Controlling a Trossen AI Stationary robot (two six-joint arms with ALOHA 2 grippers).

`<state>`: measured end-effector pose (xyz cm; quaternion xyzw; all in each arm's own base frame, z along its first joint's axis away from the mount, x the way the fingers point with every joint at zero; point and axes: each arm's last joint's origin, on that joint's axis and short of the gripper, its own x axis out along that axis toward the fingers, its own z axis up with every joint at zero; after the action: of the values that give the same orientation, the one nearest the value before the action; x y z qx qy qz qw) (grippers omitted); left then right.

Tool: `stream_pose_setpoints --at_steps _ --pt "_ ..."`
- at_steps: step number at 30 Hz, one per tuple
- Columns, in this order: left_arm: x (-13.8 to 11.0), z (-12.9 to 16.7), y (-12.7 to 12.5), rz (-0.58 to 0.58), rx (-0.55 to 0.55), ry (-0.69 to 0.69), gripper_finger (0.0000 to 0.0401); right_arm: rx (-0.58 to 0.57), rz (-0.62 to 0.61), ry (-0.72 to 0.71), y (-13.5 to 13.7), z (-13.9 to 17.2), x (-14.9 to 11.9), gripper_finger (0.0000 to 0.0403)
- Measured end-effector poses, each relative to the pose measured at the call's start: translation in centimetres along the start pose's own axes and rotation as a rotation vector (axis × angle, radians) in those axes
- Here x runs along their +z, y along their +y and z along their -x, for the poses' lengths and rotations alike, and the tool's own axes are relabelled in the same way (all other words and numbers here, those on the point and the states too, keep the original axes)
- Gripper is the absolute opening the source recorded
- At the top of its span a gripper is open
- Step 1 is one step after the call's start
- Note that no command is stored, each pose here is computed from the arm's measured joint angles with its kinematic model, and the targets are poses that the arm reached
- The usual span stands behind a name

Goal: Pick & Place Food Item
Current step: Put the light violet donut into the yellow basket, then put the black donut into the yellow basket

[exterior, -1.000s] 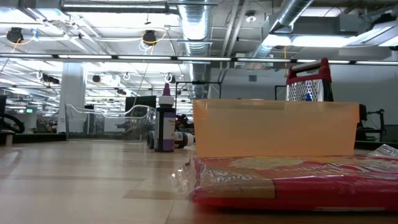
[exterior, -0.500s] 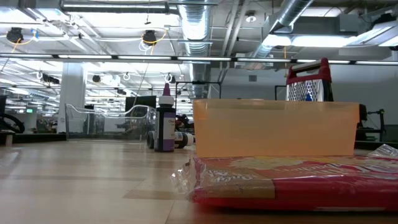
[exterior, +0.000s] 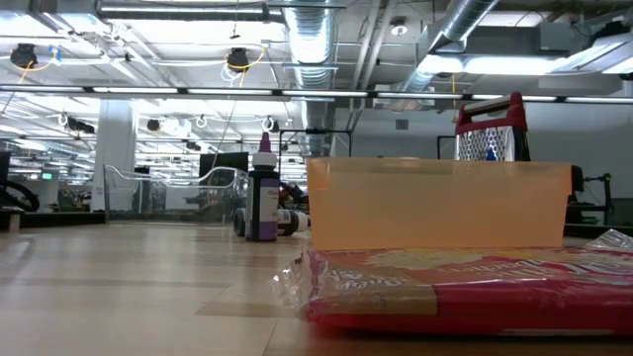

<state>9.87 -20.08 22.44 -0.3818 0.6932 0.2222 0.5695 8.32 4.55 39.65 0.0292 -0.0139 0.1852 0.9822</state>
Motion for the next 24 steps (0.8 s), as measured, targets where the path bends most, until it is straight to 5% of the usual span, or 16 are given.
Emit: stream_pose_setpoints --at_steps 24 --pt "0.64 -0.61 -0.52 -0.018 0.037 0.015 0.0400 0.001 -0.005 -0.009 0.01 0.00 0.08 0.0073"
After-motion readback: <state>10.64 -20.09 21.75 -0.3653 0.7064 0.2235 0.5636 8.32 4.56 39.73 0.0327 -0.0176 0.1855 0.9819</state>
